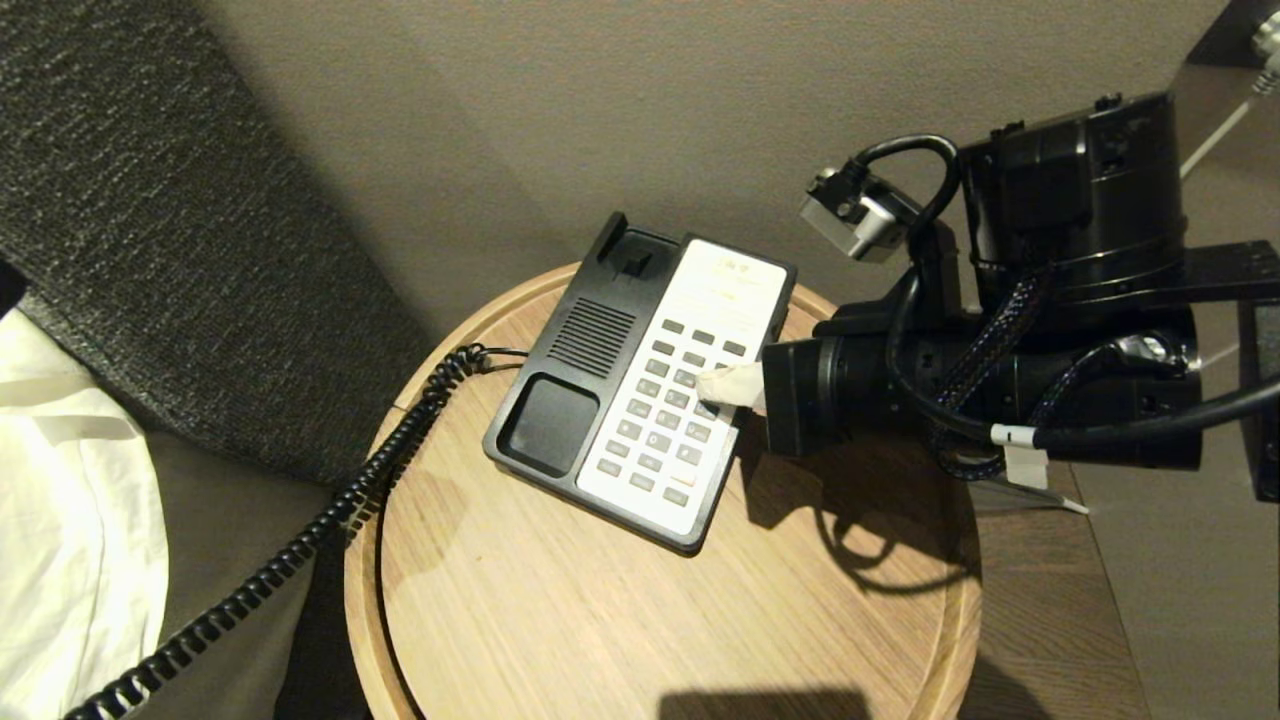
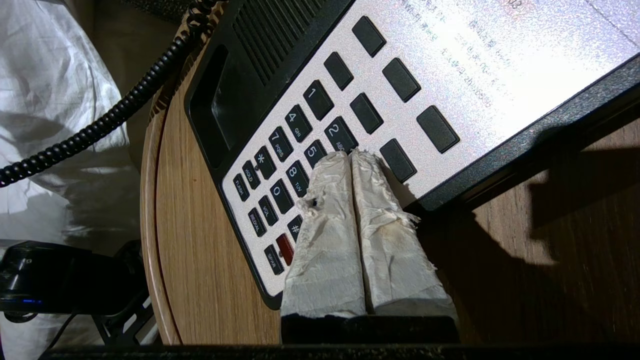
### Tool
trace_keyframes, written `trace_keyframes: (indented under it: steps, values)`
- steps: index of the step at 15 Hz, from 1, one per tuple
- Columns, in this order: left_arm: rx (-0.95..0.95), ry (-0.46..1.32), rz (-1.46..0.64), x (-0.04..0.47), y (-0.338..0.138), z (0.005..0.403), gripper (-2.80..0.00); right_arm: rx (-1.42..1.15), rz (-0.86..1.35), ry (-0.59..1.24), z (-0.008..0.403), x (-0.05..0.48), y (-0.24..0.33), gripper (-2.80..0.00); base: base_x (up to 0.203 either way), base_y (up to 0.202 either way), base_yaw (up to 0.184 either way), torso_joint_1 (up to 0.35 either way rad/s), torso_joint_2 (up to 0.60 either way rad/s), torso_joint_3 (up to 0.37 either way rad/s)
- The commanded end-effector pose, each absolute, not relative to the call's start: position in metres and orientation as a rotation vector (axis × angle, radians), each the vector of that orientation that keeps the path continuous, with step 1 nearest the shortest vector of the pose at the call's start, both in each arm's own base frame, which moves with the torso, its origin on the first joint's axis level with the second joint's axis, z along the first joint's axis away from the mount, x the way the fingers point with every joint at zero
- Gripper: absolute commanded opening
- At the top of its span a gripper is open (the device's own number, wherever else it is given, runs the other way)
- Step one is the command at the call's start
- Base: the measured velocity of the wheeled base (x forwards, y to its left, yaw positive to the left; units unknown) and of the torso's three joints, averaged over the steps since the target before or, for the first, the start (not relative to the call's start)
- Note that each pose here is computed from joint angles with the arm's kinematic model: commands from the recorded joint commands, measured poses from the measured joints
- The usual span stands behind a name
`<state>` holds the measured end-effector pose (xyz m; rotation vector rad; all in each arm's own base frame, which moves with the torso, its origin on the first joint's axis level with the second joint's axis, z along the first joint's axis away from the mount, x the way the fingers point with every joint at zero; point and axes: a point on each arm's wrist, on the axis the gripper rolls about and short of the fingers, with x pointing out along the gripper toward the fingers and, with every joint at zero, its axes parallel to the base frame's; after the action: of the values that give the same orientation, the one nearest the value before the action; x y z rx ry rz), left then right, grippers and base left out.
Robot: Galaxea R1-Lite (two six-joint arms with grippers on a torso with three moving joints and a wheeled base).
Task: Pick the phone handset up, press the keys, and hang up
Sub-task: Dial the number
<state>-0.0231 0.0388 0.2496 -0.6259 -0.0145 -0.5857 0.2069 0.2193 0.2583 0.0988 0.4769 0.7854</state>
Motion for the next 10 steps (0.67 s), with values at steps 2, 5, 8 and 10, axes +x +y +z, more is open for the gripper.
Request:
trace_keyframes:
  steps: [2, 5, 8, 10]
  values:
    - [-0.63, -0.015, -0.584, -0.024, 0.04, 0.249, -2.8, 0.1, 0.785, 0.478, 0.259, 0.207, 0.219, -2.8, 0.0, 0.0, 0.0, 0.0, 0.0, 0.0]
    - [-0.632, -0.014, -0.584, -0.024, 0.04, 0.249, -2.8, 0.112, 0.79, 0.464, 0.263, 0.205, 0.219, -2.8, 0.0, 0.0, 0.0, 0.0, 0.0, 0.0]
    - [-0.634, -0.017, -0.583, -0.025, 0.041, 0.248, -2.8, 0.138, 0.814, 0.44, 0.273, 0.198, 0.219, -2.8, 0.0, 0.0, 0.0, 0.0, 0.0, 0.0]
    - [-0.634, -0.017, -0.585, -0.025, 0.041, 0.248, -2.8, 0.14, 0.83, 0.451, 0.273, 0.193, 0.221, -2.8, 0.0, 0.0, 0.0, 0.0, 0.0, 0.0]
